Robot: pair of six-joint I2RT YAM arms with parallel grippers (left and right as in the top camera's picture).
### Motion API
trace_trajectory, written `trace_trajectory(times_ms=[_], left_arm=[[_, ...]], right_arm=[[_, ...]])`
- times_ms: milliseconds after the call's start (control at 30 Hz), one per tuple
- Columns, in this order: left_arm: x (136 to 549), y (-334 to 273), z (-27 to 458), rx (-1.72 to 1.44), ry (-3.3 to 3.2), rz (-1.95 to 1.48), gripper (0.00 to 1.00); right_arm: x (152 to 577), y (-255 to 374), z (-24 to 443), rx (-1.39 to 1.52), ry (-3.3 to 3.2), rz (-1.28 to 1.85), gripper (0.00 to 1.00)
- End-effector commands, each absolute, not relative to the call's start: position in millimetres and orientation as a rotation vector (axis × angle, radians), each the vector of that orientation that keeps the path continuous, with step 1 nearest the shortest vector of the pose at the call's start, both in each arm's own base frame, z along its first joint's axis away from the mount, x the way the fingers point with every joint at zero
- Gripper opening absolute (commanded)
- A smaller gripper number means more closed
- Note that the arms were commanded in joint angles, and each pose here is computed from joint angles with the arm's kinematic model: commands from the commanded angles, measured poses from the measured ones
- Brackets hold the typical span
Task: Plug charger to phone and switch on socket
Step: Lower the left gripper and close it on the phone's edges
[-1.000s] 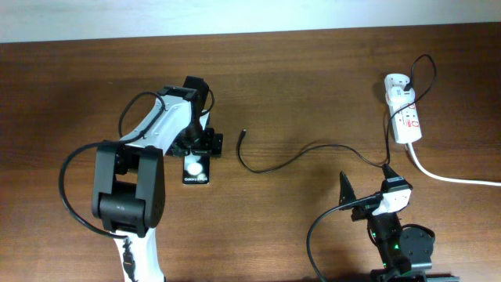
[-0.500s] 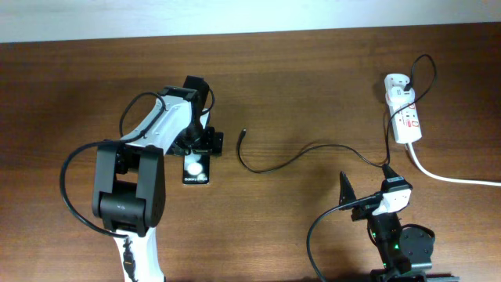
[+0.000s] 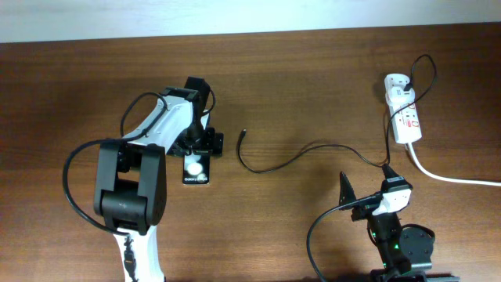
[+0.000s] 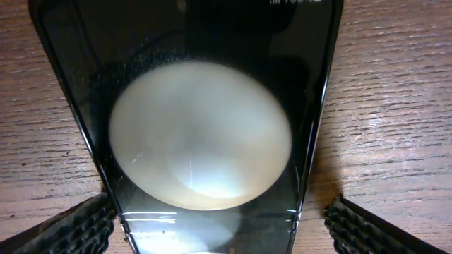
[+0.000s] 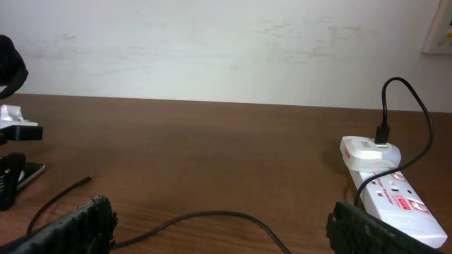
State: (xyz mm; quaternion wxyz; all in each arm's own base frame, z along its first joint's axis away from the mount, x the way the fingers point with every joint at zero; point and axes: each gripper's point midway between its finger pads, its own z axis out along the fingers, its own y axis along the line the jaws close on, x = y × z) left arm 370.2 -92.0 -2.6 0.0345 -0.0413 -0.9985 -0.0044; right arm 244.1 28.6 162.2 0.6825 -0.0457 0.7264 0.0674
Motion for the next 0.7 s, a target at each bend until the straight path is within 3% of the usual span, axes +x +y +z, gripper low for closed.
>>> trace_trajectory(times_ms=[0,500,667], left_arm=[[358.8,-96.2,-28.2,-0.11,-2.999,0.018,0.99],[359.3,-97.7,-28.3,-0.109,-3.0,0.031,0.84],[357.6,-104.8,-27.8,-0.104,-2.991,0.093,0.84]], right_arm=[[244.0,29.5,160.1,-0.099,1.63,0.157,0.99],[244.0,29.5,160.1,-0.099,1.63,0.157,0.99],[244.0,29.5,160.1,-0.099,1.63,0.157,0.99]])
